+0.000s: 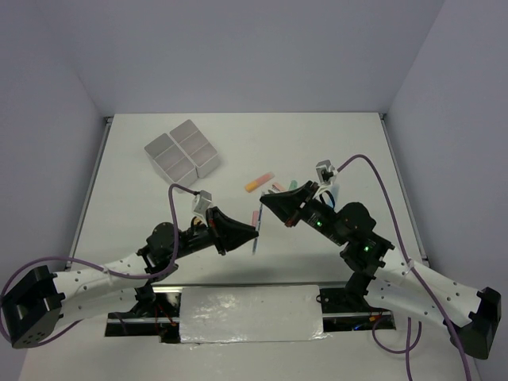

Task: Sort the stationery into containers
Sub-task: Close the pen cap on the pen.

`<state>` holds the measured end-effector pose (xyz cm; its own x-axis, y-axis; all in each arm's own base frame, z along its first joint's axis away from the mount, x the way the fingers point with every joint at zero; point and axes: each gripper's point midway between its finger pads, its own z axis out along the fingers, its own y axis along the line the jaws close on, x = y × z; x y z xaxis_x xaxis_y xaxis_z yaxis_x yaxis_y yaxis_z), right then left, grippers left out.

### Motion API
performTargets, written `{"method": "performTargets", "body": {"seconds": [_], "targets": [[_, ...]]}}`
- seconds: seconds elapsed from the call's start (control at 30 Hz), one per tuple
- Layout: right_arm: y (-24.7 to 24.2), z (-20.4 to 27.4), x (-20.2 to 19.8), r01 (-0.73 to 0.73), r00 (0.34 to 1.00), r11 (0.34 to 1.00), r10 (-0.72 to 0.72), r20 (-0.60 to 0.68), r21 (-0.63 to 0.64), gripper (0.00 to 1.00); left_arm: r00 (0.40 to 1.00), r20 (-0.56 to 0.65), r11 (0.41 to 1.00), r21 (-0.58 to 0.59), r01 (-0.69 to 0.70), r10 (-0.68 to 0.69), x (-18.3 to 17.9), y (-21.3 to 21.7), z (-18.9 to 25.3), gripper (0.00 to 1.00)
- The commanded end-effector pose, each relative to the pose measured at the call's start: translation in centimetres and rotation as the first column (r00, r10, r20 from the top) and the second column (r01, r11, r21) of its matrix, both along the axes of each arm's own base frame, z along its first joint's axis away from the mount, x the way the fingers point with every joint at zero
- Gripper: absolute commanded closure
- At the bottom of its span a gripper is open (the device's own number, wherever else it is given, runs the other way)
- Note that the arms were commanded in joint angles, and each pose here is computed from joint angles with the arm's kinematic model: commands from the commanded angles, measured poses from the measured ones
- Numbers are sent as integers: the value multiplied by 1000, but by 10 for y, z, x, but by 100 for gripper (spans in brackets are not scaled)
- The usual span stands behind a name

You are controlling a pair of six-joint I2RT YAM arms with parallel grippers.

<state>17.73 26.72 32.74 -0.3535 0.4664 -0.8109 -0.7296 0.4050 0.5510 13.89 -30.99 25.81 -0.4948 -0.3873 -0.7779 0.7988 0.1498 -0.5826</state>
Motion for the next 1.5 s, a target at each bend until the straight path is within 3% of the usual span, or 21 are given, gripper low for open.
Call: {"method": "performTargets", "body": {"seconds": [0.0,1.13,1.47], "targets": [[3,2,-8,-31,999,999,31,15,22,100,995,96,995,-101,-18,28,-1,6,40,100],[1,-5,-14,-39,998,999,39,45,-21,100,990,117,990,-124,-62,77,10,4,56,100],[3,-16,-16,-48,997,999,48,52,3,89,987,127,982,-173,-78,101,12,7,73,100]]}}
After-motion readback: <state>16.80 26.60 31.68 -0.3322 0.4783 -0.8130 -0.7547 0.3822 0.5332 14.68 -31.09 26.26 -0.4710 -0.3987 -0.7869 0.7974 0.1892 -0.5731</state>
